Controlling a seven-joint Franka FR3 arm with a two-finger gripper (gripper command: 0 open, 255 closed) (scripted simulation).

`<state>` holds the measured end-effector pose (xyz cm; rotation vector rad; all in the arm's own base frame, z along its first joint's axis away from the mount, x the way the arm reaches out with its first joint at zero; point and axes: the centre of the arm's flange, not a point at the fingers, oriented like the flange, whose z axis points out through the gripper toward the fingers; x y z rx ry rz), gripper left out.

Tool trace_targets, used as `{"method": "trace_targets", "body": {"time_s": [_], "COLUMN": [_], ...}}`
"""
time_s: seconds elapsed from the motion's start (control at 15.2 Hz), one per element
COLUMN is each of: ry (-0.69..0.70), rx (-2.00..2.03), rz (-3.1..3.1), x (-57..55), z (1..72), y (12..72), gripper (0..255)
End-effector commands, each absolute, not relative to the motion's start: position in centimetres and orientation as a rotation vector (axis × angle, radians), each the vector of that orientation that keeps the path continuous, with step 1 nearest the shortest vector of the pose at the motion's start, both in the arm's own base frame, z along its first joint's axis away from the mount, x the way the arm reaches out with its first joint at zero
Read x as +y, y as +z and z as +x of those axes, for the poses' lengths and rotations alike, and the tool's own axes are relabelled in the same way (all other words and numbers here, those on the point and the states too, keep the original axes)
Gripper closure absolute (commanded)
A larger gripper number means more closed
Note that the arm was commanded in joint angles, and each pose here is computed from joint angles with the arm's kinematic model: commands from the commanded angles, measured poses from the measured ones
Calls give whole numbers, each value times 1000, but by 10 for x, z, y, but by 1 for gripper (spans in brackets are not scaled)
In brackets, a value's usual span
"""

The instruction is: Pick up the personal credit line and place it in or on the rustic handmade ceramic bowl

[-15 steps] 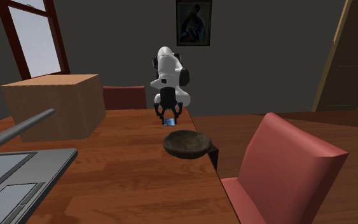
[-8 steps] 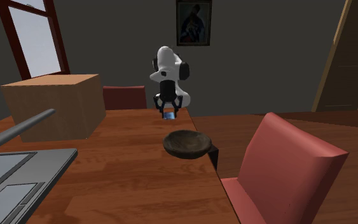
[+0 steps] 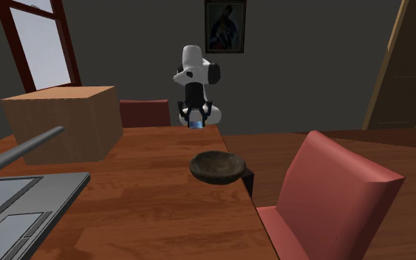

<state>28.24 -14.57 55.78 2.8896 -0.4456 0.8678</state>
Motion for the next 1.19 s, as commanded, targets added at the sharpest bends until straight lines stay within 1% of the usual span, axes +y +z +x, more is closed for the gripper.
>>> {"method": "trace_targets", "body": {"time_s": [0.0, 0.4, 1.12], "ry": [867, 867, 867], "rx": [-446, -446, -446], "rz": [2890, 2890, 2890], "x": [-145, -145, -162], "z": [283, 283, 427], "y": [569, 600, 611], "gripper": [255, 255, 255]}}
